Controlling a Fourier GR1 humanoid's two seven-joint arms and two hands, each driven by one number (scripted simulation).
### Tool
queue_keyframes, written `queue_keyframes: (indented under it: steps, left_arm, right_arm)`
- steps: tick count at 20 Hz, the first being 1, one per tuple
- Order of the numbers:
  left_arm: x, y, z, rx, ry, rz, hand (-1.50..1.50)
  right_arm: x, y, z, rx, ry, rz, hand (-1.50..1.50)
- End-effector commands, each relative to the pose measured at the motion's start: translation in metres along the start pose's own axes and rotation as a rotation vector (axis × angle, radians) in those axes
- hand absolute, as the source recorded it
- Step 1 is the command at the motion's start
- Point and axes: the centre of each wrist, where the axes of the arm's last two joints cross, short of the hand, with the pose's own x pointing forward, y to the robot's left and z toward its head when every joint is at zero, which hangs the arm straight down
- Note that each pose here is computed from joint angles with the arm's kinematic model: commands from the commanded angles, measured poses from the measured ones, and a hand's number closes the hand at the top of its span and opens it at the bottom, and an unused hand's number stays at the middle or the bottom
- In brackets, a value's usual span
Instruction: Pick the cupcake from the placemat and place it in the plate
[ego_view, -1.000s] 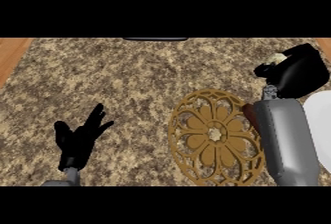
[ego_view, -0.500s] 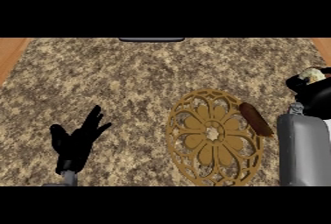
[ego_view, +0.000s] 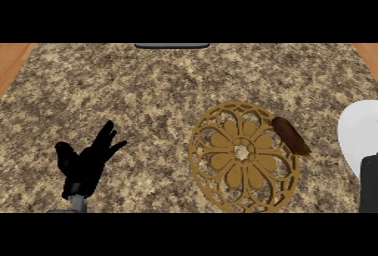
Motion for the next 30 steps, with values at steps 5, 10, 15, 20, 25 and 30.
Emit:
queue_keyframes:
  steps: [5,10,15,20,25,30]
  left_arm:
    - [0.011,0.001,-0.006,0.008,0.045,-0.012,0.00]
    - [0.003,0.000,-0.009,-0.006,0.030,-0.001,0.00]
    - [-0.008,-0.013,0.001,-0.008,0.034,-0.008,0.00]
    - [-0.032,-0.006,0.007,0.010,0.059,0.002,0.00]
    - [0.004,-0.004,-0.006,0.020,0.036,0.000,0.00]
    - [-0.014,0.013,0.000,0.011,0.067,-0.004,0.00]
  right_arm:
    - [-0.051,0.021,-0.054,-0.063,0.077,-0.052,1.50]
    - [-0.075,0.027,-0.080,0.176,0.278,0.135,-1.50]
    - [-0.094,0.038,-0.079,0.343,0.281,0.083,-1.50]
    - [-0.121,0.030,-0.082,0.300,0.192,-0.096,-1.50]
    - [-0.111,0.028,-0.084,0.134,0.188,-0.280,-1.50]
    - [-0.143,0.002,-0.084,0.117,0.258,-0.394,-1.50]
